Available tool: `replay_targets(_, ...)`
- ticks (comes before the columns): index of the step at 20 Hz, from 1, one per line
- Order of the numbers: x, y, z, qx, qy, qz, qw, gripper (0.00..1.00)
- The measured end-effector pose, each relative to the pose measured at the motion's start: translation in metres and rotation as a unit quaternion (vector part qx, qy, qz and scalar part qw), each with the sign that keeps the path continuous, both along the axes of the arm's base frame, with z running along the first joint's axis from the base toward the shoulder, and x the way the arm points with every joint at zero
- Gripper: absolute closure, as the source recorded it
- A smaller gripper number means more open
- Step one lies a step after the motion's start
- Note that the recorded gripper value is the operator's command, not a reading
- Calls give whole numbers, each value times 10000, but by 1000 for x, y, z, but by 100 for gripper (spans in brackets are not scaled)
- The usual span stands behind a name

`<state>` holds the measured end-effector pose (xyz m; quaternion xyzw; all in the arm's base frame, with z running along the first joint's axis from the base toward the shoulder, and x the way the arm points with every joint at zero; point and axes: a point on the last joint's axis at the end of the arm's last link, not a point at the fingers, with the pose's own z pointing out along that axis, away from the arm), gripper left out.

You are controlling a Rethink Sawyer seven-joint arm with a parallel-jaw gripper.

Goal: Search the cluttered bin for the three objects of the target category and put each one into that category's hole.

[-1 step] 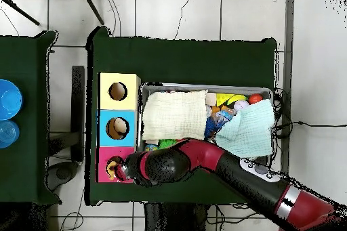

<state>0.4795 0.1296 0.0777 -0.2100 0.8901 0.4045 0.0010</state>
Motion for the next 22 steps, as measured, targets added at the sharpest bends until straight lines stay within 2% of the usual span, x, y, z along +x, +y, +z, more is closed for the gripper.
replay_targets(7, 0, 0, 0, 3, -17, 3, 10000, 100)
replay_targets(18, 10, 3, 1, 65, -266, -279, 9992, 100)
replay_targets(22, 10, 3, 1, 64, -268, -279, 9992, 100)
